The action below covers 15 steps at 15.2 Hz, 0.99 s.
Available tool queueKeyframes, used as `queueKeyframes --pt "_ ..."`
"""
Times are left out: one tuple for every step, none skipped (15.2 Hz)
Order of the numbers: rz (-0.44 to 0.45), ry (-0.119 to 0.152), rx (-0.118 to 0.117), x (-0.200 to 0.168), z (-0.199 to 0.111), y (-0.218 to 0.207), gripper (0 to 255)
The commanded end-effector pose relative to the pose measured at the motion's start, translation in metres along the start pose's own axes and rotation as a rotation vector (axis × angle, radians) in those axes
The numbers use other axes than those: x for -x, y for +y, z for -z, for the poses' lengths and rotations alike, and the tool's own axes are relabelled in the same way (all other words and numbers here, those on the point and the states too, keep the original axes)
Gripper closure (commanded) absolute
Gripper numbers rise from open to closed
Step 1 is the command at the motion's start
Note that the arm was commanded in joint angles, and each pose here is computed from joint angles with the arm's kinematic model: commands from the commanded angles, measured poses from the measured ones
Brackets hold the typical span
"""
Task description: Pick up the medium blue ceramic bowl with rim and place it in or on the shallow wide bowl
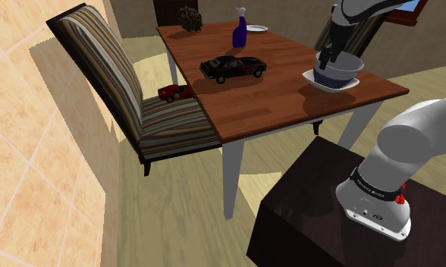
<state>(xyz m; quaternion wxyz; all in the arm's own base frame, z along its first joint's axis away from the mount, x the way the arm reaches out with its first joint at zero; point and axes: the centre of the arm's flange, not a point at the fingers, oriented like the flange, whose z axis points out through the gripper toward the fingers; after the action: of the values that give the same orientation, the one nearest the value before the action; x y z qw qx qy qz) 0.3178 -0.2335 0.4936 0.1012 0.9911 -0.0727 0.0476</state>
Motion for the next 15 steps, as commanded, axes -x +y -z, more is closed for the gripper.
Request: queueKeyframes --pt "0.0 0.0 0.0 0.0 0.0 0.0 0" --pt "0.0 0.0 0.0 0.0 0.0 0.0 0" --pt "0.0 0.0 0.0 0.0 0.0 0.0 0" --pt "0.0 0.0 0.0 0.0 0.0 0.0 0" --pt "0.0 0.0 0.0 0.0 0.013 0.0 0" --pt "0.0 0.0 0.0 0.0 0.027 0.0 0" --pt "0.0 0.0 0.0 0.0 0.04 0.0 0" --pt "0.0 0.0 0.0 0.0 0.05 0.0 0" --pt "0.0 0.0 0.0 0.0 0.05 0.0 0" --pt "0.0 0.0 0.0 0.0 0.05 0.0 0" --pt "0.0 0.0 0.0 0.0 0.05 0.0 0" --pt "0.0 0.0 0.0 0.0 0.05 0.0 0" --pt "0.0 0.0 0.0 0.0 0.05 0.0 0" --pt "0.0 0.0 0.0 0.0 0.05 0.0 0" --pt "0.0 0.0 0.0 0.0 0.05 0.0 0"
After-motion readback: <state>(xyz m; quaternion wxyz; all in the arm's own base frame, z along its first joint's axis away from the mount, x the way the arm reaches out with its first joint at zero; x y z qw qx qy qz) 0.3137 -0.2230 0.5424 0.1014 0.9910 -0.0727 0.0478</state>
